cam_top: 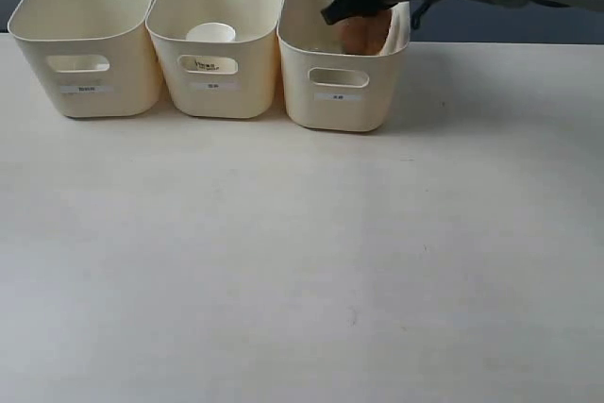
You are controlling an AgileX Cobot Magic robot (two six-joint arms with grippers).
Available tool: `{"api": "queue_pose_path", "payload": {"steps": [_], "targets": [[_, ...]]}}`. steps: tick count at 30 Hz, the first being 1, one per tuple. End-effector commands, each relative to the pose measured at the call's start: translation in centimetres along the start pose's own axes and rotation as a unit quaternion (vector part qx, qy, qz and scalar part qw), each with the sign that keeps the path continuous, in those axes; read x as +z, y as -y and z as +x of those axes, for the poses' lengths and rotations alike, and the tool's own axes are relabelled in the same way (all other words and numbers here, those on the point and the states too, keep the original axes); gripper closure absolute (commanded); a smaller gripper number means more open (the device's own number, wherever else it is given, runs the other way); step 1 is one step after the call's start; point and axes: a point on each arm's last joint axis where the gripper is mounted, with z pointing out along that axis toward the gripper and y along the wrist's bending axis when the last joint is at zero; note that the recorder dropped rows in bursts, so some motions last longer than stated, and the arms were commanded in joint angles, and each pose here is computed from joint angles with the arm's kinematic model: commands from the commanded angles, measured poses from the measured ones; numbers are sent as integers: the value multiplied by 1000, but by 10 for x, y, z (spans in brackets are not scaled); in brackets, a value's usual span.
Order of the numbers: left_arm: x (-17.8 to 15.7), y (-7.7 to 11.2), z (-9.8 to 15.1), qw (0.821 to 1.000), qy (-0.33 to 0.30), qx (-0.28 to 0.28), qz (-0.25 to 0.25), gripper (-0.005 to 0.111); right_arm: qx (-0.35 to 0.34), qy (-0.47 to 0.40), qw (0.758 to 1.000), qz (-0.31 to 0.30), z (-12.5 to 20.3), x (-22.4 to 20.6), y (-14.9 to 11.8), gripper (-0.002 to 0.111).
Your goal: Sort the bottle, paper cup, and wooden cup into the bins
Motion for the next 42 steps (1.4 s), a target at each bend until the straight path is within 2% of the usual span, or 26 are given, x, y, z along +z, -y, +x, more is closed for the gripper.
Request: {"api": "queue_pose_path", "payload": {"steps": [1,3,8,13,21,25,31,36,42], "targets": [[0,0,0,1000,0,-2,4,107,7,13,1000,1,-5,-1,0,50],[0,0,0,1000,0,-2,4,107,10,12,1000,0,-5,-2,0,47],[0,0,0,1000,0,-2,4,107,2,2,1000,-3,-11,-11,3,50],[0,0,0,1000,0,-2,4,107,-6,13,1000,2,-24,-42,9,52],[0,0,0,1000,0,-2,4,107,-33,19,999,6,-25,-108,12,88],[0,0,0,1000,0,-2,4,107,-28,63,997,21,-25,-151,13,108],[0,0,0,1000,0,-2,4,107,-19,110,993,39,-22,-220,12,109],[0,0,0,1000,0,-2,4,107,31,146,988,41,-14,-272,9,109],[0,0,0,1000,0,-2,4,107,59,156,985,36,17,-315,-3,109]]}}
